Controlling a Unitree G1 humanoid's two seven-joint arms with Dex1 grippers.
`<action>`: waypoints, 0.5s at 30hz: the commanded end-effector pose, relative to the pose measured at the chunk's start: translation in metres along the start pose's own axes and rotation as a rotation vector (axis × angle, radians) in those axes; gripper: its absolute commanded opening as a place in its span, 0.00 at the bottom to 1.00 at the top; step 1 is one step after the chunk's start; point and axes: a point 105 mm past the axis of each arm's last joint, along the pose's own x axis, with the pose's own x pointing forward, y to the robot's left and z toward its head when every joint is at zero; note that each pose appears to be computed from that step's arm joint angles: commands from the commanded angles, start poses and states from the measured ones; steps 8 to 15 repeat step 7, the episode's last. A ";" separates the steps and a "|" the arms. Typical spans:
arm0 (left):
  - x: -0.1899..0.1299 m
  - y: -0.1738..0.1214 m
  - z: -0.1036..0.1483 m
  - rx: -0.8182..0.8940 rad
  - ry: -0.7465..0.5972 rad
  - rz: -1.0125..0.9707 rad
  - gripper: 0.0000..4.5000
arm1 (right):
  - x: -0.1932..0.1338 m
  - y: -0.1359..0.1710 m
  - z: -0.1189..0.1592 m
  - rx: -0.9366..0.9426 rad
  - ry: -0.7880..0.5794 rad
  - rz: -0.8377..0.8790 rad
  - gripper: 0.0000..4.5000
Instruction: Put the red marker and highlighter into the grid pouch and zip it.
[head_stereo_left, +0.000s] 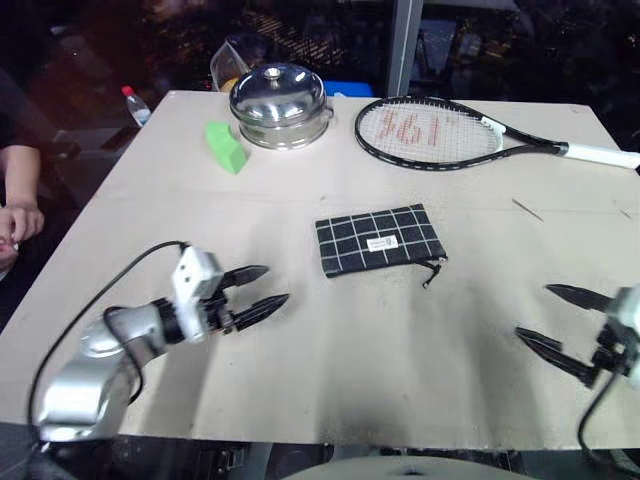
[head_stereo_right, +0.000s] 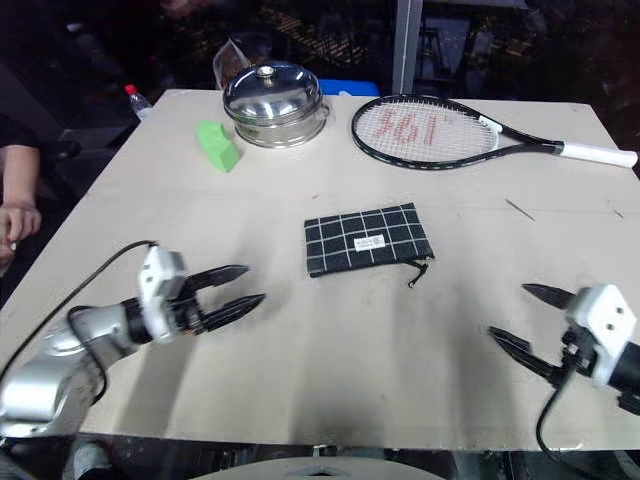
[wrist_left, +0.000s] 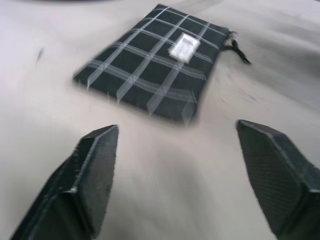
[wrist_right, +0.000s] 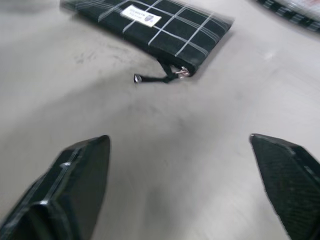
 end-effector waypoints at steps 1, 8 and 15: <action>-0.005 -0.007 0.015 0.049 -0.028 -0.005 0.80 | -0.016 0.002 0.012 -0.074 -0.055 -0.030 0.98; -0.009 -0.011 0.013 0.021 -0.018 0.011 0.80 | -0.019 0.000 0.008 -0.074 -0.058 -0.077 0.98; -0.009 -0.011 0.013 0.021 -0.018 0.011 0.80 | -0.019 0.000 0.008 -0.074 -0.058 -0.077 0.98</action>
